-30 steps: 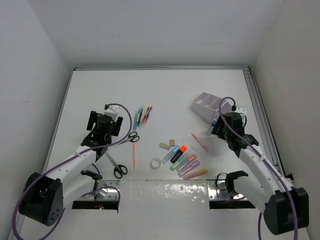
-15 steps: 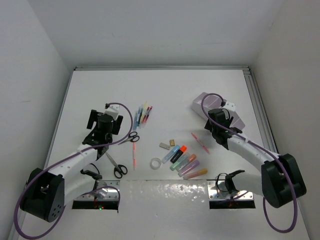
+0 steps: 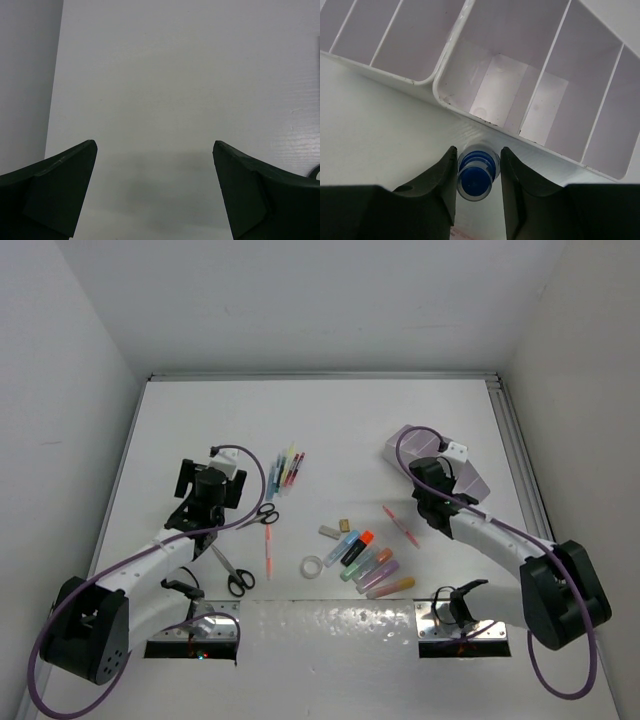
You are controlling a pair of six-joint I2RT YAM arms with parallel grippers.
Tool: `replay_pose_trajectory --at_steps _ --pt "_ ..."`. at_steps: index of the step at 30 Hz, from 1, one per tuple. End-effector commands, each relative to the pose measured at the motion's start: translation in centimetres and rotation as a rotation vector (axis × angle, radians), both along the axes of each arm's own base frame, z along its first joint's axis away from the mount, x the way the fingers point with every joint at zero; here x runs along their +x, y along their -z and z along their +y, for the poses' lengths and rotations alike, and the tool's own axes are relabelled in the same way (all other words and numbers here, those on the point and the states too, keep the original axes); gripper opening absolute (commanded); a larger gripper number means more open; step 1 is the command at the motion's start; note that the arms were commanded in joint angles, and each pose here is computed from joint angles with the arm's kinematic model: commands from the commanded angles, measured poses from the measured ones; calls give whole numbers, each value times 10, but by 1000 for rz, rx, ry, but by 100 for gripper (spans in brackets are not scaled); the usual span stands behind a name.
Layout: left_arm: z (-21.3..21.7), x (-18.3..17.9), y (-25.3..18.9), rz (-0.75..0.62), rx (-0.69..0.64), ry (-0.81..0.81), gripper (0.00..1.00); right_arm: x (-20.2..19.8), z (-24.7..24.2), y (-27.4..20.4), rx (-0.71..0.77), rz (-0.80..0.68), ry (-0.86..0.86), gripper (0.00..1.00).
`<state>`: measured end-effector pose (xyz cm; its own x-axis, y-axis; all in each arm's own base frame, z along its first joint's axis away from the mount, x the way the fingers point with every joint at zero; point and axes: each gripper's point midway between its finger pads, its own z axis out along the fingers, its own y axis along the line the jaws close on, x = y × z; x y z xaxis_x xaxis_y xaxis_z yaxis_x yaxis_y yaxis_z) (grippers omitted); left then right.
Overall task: Sort the stationery into containers
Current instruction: Pick up the stationery from the center of the board, then place the stationery in the storage box.
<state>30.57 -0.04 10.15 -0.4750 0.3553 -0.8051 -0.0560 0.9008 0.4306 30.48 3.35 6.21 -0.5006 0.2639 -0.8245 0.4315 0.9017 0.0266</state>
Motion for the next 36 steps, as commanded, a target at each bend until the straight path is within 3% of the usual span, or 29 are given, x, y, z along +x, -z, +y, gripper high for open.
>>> replay_pose_trajectory --at_steps 1,6,10,16,21,29,36 --pt "-4 6 -11 -62 -44 5 100 12 6 -27 -8 -85 -29 0" --pt "-6 5 -9 -58 -51 15 100 18 39 -59 47 -106 -215 0" --pt "-6 5 -10 -65 -57 13 100 31 59 -128 81 -178 -321 0" --pt "-7 6 -12 -79 -61 17 100 14 -24 -174 -61 -174 -19 0" --pt "-7 5 -11 -82 -65 19 100 -18 -79 -156 -62 -137 181 0" --pt "-9 6 -12 -86 -71 29 100 -17 -102 -142 -65 -183 218 0" --pt "-12 4 -9 -76 -87 40 100 -4 -111 -112 -35 -122 244 0"
